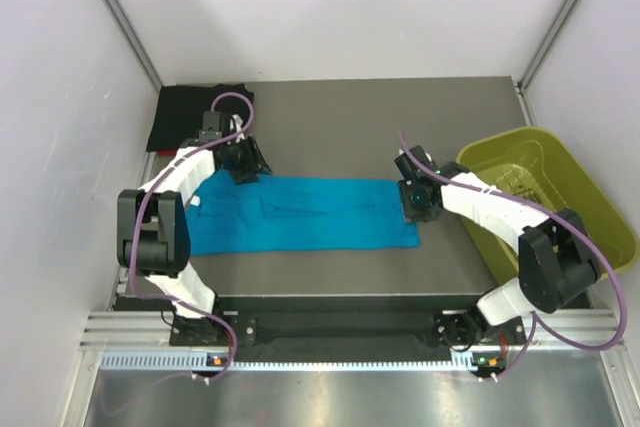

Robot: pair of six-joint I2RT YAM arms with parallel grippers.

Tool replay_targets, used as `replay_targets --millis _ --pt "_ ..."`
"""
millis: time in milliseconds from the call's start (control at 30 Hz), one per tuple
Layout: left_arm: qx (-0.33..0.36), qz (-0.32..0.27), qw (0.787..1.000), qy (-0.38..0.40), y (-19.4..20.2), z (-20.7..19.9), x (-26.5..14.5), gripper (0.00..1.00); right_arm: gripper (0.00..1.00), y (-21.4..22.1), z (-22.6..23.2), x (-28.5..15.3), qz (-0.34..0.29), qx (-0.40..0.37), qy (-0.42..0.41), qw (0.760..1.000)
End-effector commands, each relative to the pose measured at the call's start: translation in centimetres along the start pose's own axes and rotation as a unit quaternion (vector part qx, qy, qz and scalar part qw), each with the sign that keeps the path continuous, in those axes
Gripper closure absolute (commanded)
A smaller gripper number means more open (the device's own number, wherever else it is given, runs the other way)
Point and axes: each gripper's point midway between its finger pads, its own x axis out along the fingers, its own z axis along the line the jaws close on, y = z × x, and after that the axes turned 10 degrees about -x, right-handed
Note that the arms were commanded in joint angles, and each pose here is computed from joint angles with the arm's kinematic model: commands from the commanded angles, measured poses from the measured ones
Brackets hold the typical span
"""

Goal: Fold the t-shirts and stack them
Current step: Fold the tshirt

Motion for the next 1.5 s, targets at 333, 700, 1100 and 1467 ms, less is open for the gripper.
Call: replay_targets --millis 333,700,1100,1467 --pt "0.022 -0.011 0.997 -0.067 -1.0 3.2 2.6 0.47 0.69 1.8 1.8 1.3 -0.019 0.031 -0.053 0.998" --pt "0.009 -0.004 0.992 -0.129 -1.1 7.0 4.7 0.46 1.00 3.4 0.2 1.7 -0.031 0.053 -0.015 0.998" --pt "-0.005 0.002 0.981 -0.195 -0.6 11.4 5.8 0.46 1.00 5.4 0.7 1.2 -0.049 0.095 -0.038 0.994" --pt "-0.010 -0.006 0.987 -0.160 -2.1 9.0 5.0 0.46 0.69 1.9 0.5 -0.5 -0.087 0.092 -0.039 0.991"
